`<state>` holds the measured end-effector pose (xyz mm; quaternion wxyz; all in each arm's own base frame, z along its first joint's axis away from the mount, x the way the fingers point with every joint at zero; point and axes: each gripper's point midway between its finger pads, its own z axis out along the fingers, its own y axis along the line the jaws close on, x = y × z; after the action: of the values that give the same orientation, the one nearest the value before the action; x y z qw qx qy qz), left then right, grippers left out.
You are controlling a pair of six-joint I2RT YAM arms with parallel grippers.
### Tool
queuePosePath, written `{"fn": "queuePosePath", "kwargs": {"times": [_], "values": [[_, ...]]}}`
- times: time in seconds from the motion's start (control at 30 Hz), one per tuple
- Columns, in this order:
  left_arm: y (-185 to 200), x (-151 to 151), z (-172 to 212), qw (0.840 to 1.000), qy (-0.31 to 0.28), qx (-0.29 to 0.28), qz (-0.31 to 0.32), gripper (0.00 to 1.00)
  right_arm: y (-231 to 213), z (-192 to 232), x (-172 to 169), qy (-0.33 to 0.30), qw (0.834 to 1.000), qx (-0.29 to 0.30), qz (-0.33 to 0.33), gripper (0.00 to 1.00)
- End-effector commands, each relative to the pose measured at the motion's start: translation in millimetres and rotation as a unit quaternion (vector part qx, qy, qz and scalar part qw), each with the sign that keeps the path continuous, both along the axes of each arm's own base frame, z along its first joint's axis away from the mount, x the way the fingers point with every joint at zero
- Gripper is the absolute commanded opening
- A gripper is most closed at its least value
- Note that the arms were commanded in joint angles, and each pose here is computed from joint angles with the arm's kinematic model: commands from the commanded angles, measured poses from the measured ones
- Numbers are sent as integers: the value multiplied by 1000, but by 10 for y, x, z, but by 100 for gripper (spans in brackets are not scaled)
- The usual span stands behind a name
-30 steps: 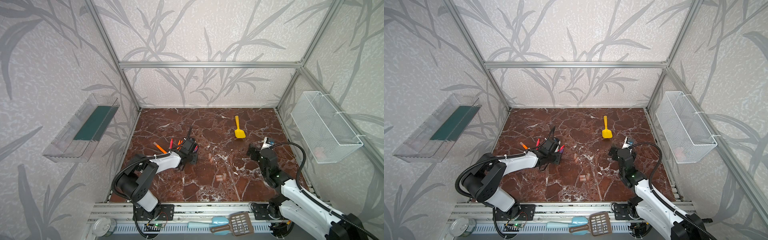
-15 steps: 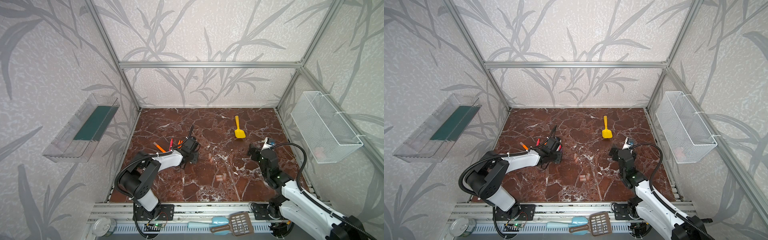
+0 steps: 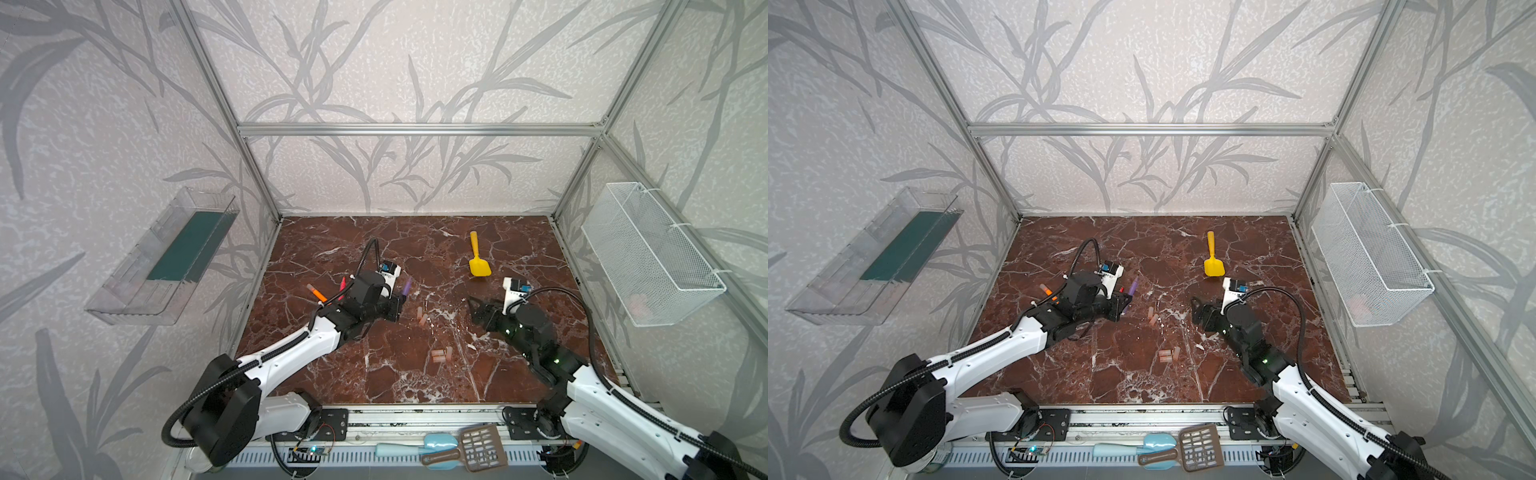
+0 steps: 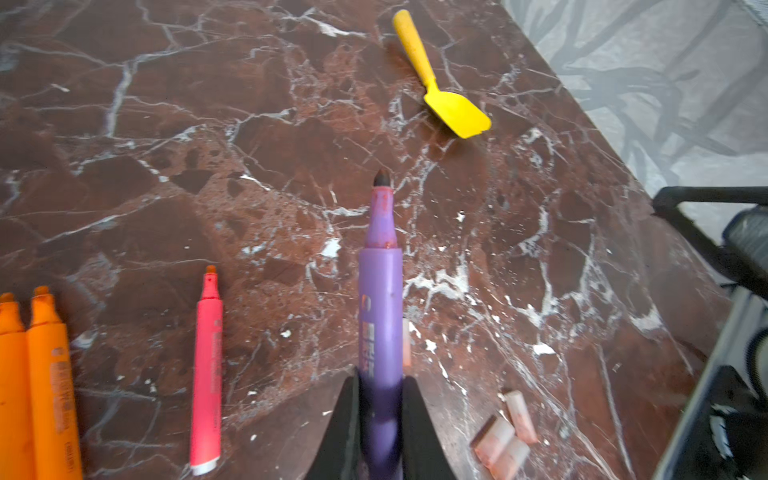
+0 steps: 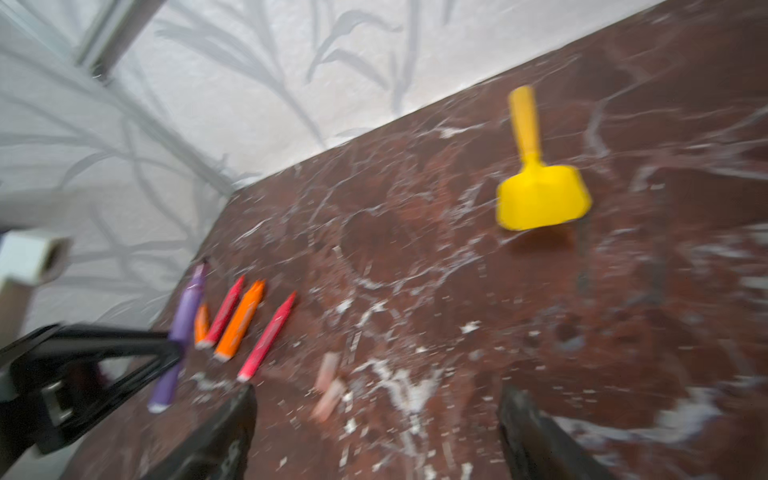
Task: Insert the pens into the pen caps
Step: 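Lift the purple marker upright with the left gripper while the right gripper approaches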
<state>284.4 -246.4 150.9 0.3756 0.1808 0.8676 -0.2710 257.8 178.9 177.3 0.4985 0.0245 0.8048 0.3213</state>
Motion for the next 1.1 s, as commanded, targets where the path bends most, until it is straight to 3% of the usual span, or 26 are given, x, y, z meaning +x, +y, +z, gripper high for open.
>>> {"fn": "queuePosePath", "kwargs": {"times": [0.0,0.23,0.63,1.07], "values": [[-182,-191,42,998,-10,-21,-55,0,484,432,-182,-47,994,67,68,86],[-411,-456,286,988,-72,-75,-109,0,809,366,-215,-33,993,75,87,70],[-495,-700,365,978,-109,-96,-147,0,1188,397,-76,-26,991,63,113,62],[-560,-666,294,979,-109,-84,-149,0,1189,340,-68,-16,991,84,106,14]]}}
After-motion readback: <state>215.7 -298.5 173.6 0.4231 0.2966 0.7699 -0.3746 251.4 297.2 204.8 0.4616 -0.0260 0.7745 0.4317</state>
